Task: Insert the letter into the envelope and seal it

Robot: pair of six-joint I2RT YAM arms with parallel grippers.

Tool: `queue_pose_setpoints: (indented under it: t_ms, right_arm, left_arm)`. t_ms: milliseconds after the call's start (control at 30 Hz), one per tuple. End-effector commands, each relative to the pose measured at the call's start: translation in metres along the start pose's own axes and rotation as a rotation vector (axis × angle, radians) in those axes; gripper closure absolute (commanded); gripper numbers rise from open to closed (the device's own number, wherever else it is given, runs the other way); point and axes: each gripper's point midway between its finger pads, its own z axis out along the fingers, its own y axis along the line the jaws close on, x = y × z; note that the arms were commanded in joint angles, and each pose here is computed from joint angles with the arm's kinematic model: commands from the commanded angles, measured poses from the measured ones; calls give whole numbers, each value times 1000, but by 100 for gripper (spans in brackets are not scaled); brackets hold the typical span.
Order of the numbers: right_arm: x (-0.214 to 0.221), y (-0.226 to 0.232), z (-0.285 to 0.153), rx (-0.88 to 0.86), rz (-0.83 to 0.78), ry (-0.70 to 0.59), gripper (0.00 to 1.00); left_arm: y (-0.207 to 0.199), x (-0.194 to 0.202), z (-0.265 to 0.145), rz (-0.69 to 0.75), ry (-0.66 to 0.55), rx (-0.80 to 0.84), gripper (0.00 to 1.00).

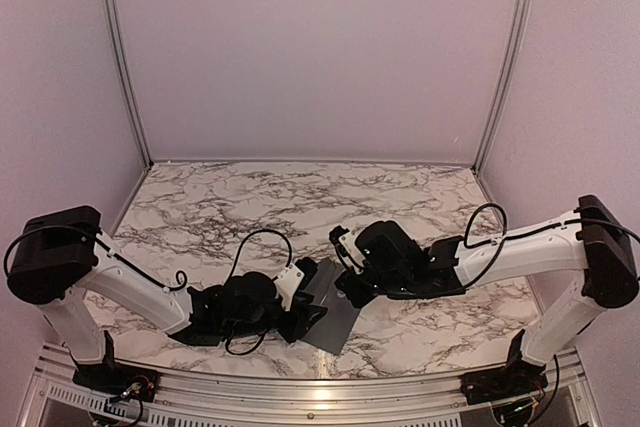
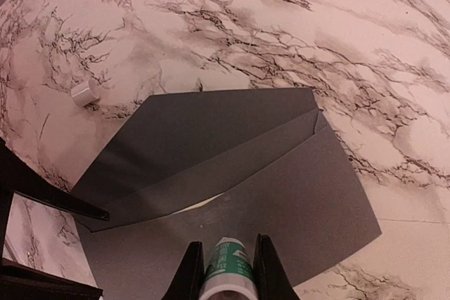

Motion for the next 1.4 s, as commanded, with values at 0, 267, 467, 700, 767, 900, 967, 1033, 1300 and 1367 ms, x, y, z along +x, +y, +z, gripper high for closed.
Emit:
queue_pose_setpoints:
  t_ms: [0, 267, 467, 700, 767, 900, 967, 1033, 1300, 1367]
  right_arm:
    - [-11, 17, 6, -96, 29, -48, 100]
    - [-3, 25, 24, -135, 35, -27, 100]
    - [5, 24, 33, -131, 38, -4, 100]
    - [8, 24, 39, -123, 35, 4, 100]
    - [9, 21, 41, -108, 36, 5, 100]
    - [7, 18, 43, -88, 33, -9, 100]
    - [7, 14, 47, -66, 33, -13, 100]
    - [7, 12, 50, -49, 32, -9, 100]
    - [2, -4, 55, 46, 29, -26, 100]
    - [1, -10, 57, 76, 28, -27, 100]
  left_arm:
    - [-11, 14, -6, 17, 53, 51, 60]
    - [-5, 42, 13, 0, 107, -18, 82]
    - [7, 51, 15, 2, 115, -77, 88]
    - [11, 65, 19, -1, 146, -93, 91]
    - [12, 68, 20, -2, 150, -97, 91]
    - [12, 71, 21, -1, 157, -97, 92]
    - [13, 72, 21, -2, 158, -98, 92]
    - [13, 73, 21, -1, 160, -98, 93]
    - [13, 78, 21, -1, 170, -100, 94]
    - [13, 79, 21, -1, 170, -101, 95]
